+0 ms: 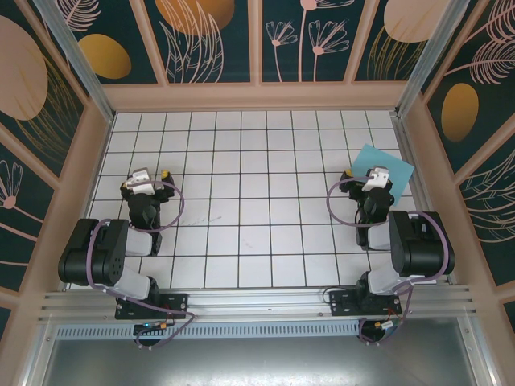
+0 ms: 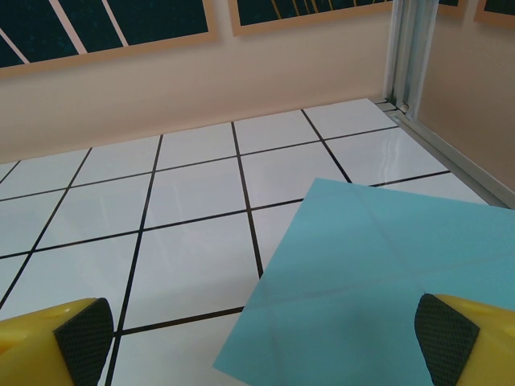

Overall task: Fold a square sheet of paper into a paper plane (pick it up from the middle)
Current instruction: Move the square sheet of paper to the center of the table.

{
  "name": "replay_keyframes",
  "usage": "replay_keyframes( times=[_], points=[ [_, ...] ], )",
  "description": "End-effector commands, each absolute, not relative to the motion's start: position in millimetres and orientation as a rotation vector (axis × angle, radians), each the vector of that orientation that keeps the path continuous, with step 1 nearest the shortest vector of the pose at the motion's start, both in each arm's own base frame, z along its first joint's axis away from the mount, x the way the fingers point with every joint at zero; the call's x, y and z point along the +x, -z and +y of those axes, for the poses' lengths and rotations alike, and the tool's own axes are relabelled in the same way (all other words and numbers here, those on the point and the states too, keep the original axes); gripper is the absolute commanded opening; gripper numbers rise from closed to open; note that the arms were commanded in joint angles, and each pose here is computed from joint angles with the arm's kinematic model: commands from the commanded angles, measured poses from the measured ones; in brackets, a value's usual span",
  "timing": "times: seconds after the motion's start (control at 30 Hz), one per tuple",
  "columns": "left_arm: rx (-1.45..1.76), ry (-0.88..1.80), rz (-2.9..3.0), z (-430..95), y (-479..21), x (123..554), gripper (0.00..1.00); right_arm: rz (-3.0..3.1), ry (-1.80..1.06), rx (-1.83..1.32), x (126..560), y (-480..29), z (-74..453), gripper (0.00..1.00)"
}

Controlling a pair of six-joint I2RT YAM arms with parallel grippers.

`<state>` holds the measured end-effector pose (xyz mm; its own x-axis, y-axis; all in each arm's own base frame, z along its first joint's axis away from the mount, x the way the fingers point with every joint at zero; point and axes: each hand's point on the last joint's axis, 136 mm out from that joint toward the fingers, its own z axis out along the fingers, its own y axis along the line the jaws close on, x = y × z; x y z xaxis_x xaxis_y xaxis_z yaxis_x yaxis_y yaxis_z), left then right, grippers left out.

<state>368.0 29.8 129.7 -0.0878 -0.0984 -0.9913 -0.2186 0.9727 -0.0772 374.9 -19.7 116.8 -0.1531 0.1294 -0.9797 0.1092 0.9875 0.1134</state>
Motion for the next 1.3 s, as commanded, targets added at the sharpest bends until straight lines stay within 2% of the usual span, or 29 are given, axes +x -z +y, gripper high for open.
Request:
replay_keyframes(
  times=[0.0, 0.2, 0.4, 0.6, 0.73, 0.93, 1.27],
  points=[
    [-0.235, -0.103, 1.629, 30.6, -138.6, 371.0, 0.99, 1.697, -0.031, 0.175, 374.2, -122.2, -20.0, 0.99],
    [-0.262, -0.116, 1.621, 35.0, -149.8, 369.9, 0.99, 1.699, -0.011, 0.194, 375.7, -125.4, -22.9, 0.99],
    [-0.449, -0.123, 1.674, 52.3, -167.9, 367.0, 0.99, 1.798, 0.04, 0.368, 395.5, -156.1, -42.6, 0.99],
    [-0.653, -0.027, 1.756, 54.8, -192.1, 365.2, 0.99, 1.999, -0.118, 0.511, 408.3, -156.8, -27.1, 0.99],
    [-0.646, 0.082, 1.805, 39.8, -214.7, 365.5, 0.99, 2.08, -0.264, 0.585, 413.1, -154.4, -12.3, 0.99],
    [-0.545, 0.254, 1.826, 11.4, -240.2, 367.4, 0.99, 2.231, -0.443, 0.713, 425.5, -128.4, -2.0, 0.99],
    [-0.45, 0.324, 1.903, -7.2, -229.0, 371.1, 0.99, 2.374, -0.441, 0.949, 449.4, -61.1, -49.0, 0.93]
  ],
)
